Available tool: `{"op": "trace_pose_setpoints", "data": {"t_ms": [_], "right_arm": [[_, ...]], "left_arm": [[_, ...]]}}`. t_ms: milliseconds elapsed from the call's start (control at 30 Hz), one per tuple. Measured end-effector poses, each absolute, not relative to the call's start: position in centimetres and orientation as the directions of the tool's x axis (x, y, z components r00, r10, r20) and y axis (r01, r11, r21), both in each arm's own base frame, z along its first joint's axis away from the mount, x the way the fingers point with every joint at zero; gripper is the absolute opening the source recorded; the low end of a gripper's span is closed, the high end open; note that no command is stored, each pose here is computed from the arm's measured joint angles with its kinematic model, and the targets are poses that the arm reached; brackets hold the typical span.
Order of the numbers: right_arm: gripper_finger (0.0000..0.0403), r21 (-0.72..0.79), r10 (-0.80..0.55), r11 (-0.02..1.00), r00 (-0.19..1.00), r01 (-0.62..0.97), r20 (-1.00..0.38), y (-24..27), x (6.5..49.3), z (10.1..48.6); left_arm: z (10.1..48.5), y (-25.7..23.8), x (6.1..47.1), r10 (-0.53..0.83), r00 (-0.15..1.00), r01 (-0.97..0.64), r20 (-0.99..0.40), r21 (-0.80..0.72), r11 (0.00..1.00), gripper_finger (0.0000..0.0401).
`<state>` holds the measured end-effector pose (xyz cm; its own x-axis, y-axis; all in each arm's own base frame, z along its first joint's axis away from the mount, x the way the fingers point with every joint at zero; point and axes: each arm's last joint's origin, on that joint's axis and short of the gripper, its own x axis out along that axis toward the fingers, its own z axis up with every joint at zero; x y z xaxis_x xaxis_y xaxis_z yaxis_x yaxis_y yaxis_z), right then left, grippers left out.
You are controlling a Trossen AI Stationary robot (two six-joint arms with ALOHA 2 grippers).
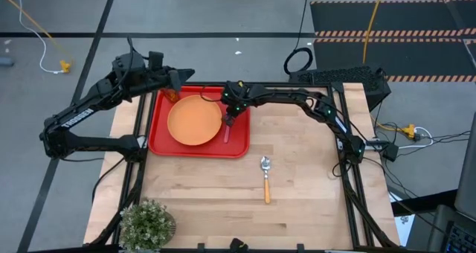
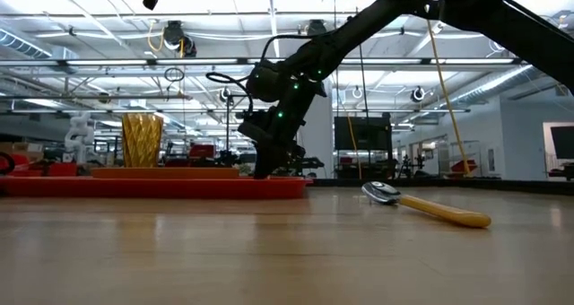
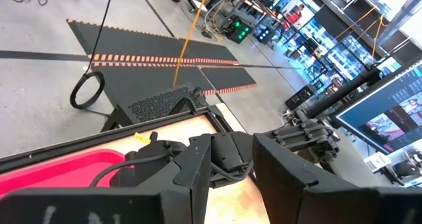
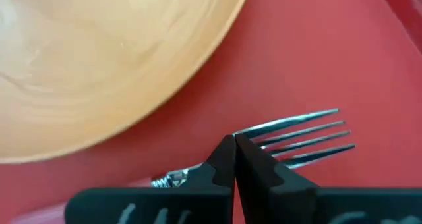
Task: Pick and place plate/cup/fork/spoon on tray
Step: Put the pink fork on the red serving tray to the right of the orange plate
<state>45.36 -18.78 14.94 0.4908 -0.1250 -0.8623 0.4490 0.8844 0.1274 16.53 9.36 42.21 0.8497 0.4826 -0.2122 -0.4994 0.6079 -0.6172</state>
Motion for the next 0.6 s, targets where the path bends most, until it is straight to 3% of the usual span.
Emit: {"op": "trace_pose_setpoints", "data": {"t_ms": [600], "right_arm": [[0.0000,0.059,-0.176,0.898,0.480,0.435,-0.860,-18.47,45.78,14.32]], "left_arm": [[42.20,9.36,16.53,0.483,0.850,-0.497,-0.212,-0.628,0.599,0.0113]]}}
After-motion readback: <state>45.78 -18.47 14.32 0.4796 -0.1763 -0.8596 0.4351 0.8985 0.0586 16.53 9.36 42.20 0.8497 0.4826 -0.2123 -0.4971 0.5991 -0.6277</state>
